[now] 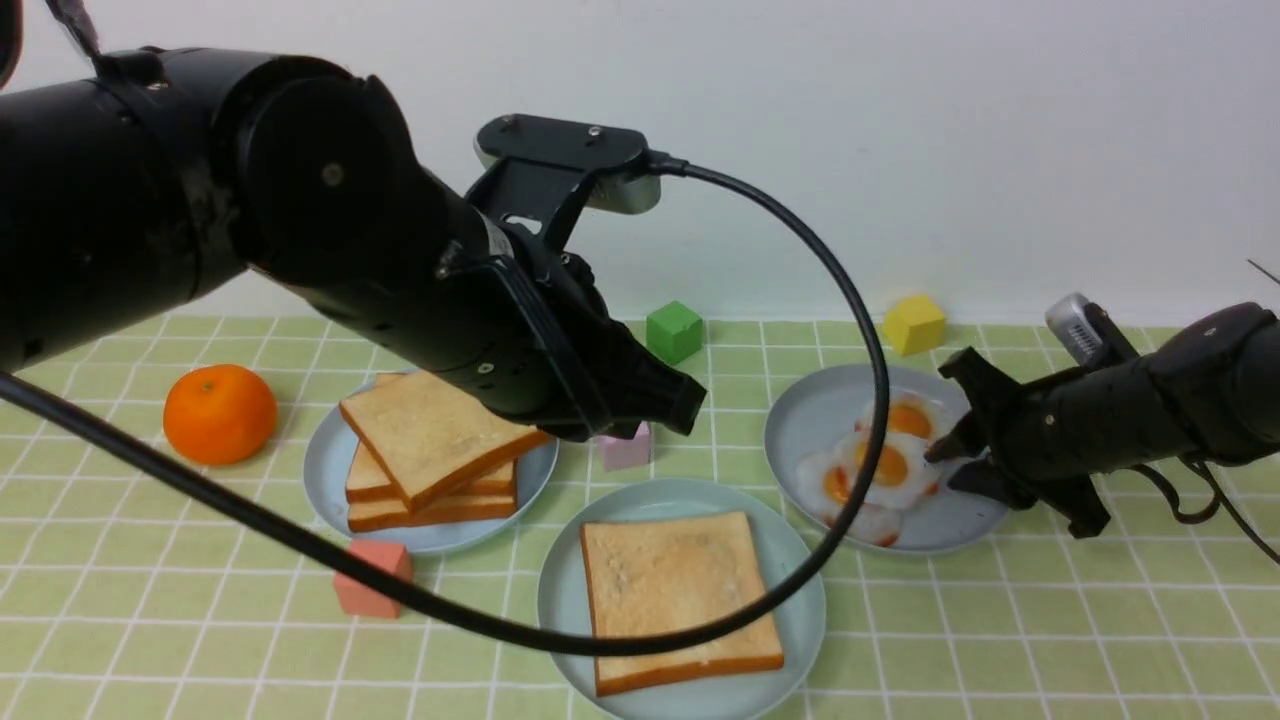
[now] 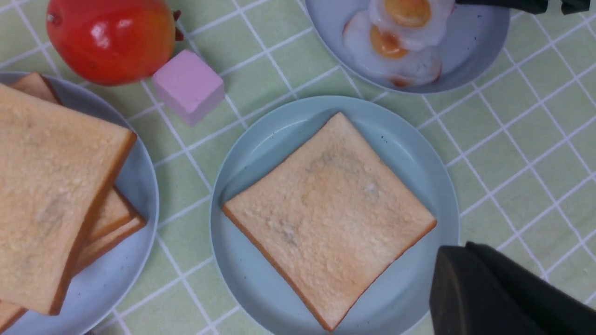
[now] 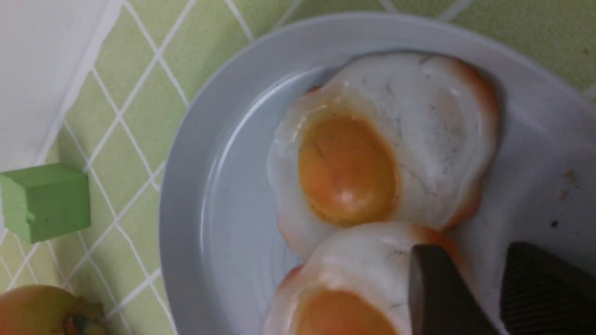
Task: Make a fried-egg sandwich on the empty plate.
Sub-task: Use the right arm to grab a fried egg
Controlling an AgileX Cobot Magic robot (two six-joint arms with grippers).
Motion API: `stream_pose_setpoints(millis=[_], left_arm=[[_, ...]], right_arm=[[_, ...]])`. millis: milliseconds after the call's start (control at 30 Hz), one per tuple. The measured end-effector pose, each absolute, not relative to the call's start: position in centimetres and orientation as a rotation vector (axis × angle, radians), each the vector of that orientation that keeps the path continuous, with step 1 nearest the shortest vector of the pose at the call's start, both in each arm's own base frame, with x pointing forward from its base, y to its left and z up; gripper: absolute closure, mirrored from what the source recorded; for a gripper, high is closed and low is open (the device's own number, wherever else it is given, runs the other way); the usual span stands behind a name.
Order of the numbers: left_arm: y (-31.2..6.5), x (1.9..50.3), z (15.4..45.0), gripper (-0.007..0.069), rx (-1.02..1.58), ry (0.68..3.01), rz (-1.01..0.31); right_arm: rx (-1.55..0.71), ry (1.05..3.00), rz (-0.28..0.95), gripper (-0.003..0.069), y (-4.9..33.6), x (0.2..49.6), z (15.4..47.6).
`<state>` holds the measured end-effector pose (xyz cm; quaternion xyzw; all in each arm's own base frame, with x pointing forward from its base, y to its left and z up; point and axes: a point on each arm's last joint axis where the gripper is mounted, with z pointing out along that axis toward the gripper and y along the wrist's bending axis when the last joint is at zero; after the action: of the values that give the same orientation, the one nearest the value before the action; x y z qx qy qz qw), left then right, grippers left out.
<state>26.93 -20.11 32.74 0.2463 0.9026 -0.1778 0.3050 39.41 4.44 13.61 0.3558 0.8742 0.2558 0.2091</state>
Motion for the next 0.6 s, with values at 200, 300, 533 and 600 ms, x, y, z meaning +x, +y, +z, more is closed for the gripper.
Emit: stream_pose_setpoints(millis=[200, 300, 533, 600], left_arm=[[-19.93, 26.79, 32.54, 0.0638, 0.655, 2.422, -0.452], [-19.76, 26.81, 32.46, 0.0638, 0.648, 2.435, -0.428], [-19.21, 26.84, 32.20, 0.0638, 0.602, 2.482, -0.360], [-19.14, 26.77, 32.13, 0.0638, 0.600, 2.496, -0.354]], right_arm=[[0.979, 2.437, 0.709, 0.0662, 4.45, 39.43, 13.51], [0.982, 2.441, 0.705, 0.0669, 4.41, 39.42, 13.33], [0.971, 2.440, 0.706, 0.0669, 4.42, 39.34, 13.62], [0.962, 2.446, 0.710, 0.0669, 4.46, 39.19, 13.80]])
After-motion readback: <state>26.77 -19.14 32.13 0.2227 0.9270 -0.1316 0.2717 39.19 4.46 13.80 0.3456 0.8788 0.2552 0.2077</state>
